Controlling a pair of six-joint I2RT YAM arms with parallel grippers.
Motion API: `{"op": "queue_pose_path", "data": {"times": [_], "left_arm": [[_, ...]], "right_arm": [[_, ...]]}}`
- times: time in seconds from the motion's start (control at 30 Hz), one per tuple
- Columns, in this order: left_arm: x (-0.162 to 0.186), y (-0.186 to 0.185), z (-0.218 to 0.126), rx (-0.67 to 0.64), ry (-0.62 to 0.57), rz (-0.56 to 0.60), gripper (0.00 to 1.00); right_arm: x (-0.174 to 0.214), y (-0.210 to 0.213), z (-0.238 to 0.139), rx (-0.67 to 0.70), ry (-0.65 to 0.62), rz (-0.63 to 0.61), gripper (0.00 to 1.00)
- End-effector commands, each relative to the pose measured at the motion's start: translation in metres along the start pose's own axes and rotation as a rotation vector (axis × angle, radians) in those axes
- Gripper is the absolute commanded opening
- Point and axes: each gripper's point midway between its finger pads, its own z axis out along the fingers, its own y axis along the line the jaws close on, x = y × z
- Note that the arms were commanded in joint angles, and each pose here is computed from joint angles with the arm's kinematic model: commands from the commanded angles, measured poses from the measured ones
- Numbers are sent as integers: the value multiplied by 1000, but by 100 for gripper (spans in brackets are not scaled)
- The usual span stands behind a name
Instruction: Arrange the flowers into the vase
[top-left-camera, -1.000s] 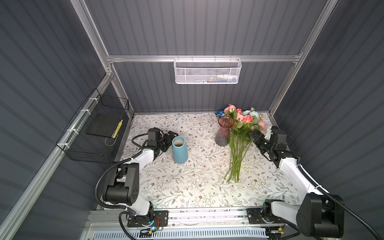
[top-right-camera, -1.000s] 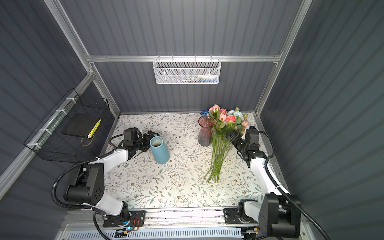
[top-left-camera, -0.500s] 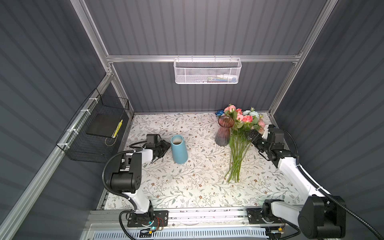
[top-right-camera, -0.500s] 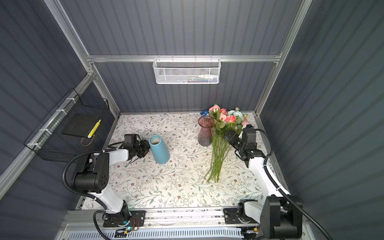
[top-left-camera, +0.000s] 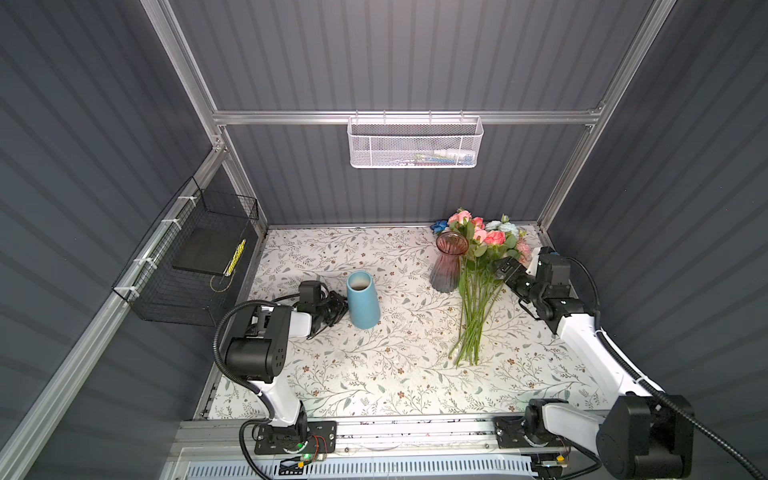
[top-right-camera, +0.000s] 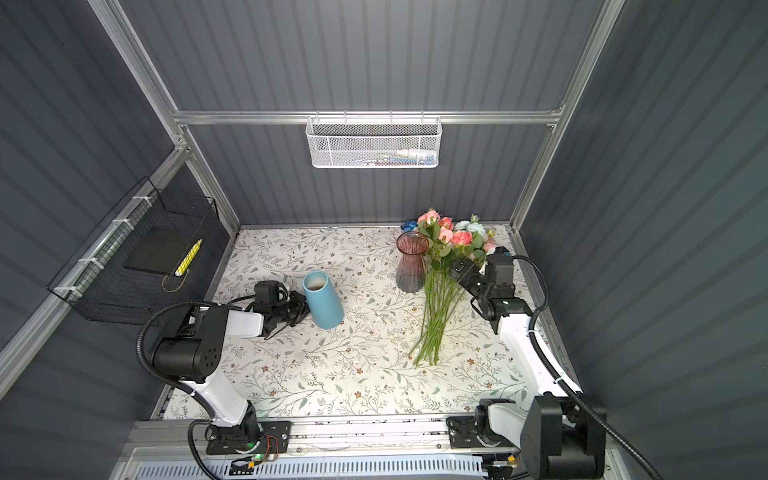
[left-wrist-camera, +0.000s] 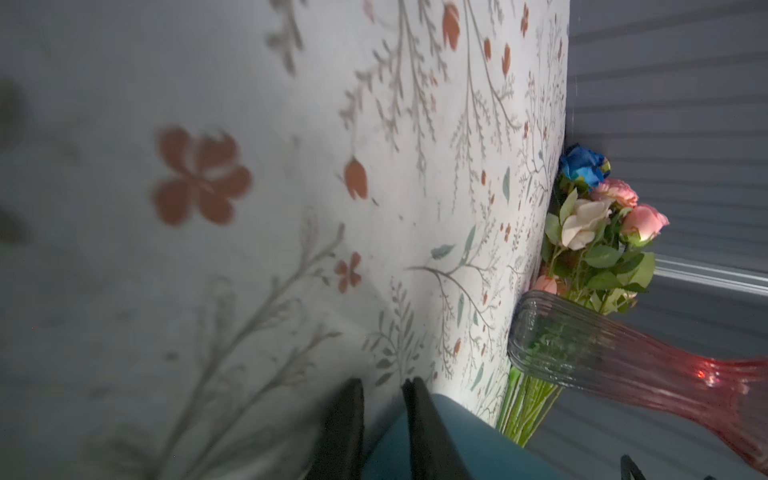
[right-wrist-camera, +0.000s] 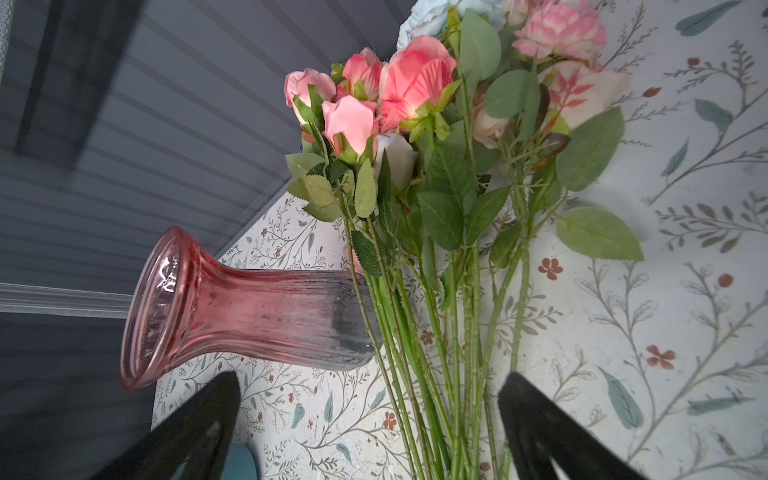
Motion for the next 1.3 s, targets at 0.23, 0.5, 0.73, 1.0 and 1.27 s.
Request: {"op": "queue_pose_path", "data": {"times": [0.23, 0.5, 0.73, 1.0, 1.27], "left_arm": [[89, 4, 31, -59, 182, 34, 19], [143, -7, 39, -35, 287, 101, 18], [117, -26, 7, -133, 178, 277, 58], [87, -52, -24, -217, 52, 430, 80], [84, -54, -28, -225, 42, 429, 81]], "right_arm": [[-5, 3, 0, 9, -12, 15, 99], [19, 5, 33, 80, 157, -94, 96], [46, 3, 59, 134, 240, -145, 84], [74, 6, 85, 136, 332, -209, 56], [93, 7, 107, 126, 397, -219, 47]]}}
